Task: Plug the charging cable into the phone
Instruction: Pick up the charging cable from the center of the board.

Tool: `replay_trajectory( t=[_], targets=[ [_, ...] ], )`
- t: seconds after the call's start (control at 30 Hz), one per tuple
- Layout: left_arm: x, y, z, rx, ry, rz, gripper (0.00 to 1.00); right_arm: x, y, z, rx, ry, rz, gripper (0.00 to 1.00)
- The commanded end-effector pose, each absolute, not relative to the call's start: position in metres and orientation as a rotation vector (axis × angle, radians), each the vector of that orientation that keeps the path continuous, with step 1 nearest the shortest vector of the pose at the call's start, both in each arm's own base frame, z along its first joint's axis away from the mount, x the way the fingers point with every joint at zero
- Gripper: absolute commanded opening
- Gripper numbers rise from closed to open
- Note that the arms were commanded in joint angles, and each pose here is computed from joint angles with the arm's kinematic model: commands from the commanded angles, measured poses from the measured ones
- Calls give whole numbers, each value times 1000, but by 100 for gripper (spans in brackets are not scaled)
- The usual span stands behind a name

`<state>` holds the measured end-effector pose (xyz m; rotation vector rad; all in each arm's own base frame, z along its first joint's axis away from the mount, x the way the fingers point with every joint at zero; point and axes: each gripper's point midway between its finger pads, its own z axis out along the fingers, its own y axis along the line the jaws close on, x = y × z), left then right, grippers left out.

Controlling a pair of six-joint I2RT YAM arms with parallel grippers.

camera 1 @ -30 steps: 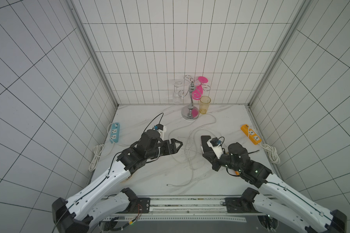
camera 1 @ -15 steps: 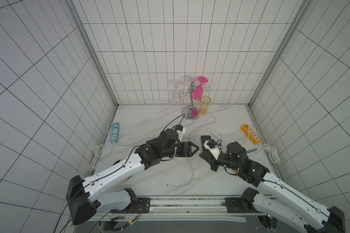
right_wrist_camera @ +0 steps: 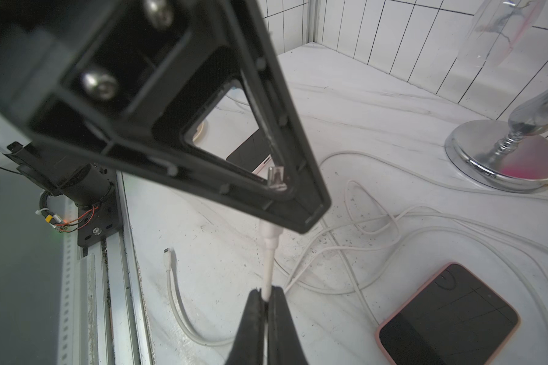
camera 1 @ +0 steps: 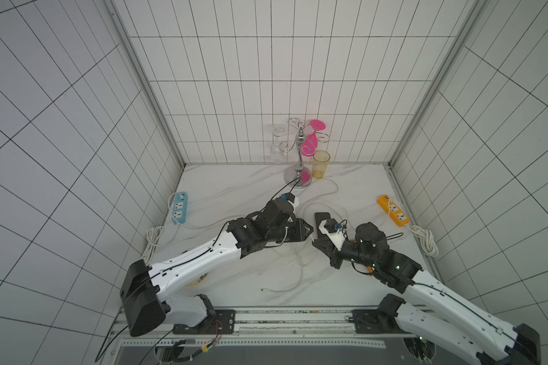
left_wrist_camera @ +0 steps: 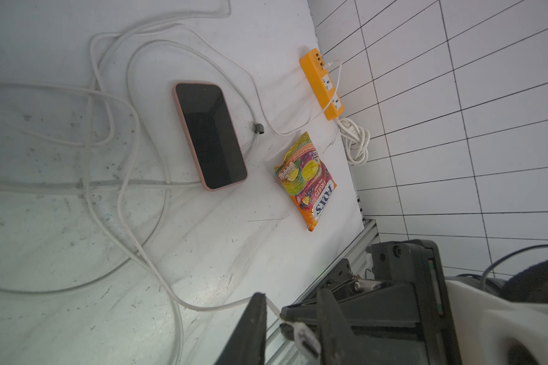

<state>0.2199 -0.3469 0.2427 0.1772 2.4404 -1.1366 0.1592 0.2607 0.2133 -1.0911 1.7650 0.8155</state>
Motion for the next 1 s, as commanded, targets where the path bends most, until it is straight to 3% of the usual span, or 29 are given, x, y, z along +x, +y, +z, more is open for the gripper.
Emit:
replay_trajectory(
  t=[0.0,0.17,0.23,0.27,0.37,0.43,0.5,0.6,0.97],
  targets=[
    [222,-350,248,173,2427,-1132,19,157,262,217,-1099,1735,818,0],
    [220,-350,245,181,2437,-1133,0,157,262,218,-1095,1738,820,0],
    [220,-350,245,195,2438,-1125,0,158,262,219,-1089,1739,820,0],
    [219,-349,246,213,2434,-1117,0,157,262,221,-1086,1736,826,7],
    [216,-344,252,280,2404,-1098,0,153,263,228,-1091,1719,852,46],
    [211,-343,258,349,2368,-1107,0,147,263,235,-1106,1695,883,59],
    [206,-341,263,414,2333,-1118,0,140,263,244,-1130,1656,914,64],
    [194,-341,272,527,2274,-1164,0,129,264,253,-1177,1612,962,64],
    [168,-336,293,722,2104,-1259,0,112,281,268,-1279,1565,1163,39]
  ],
)
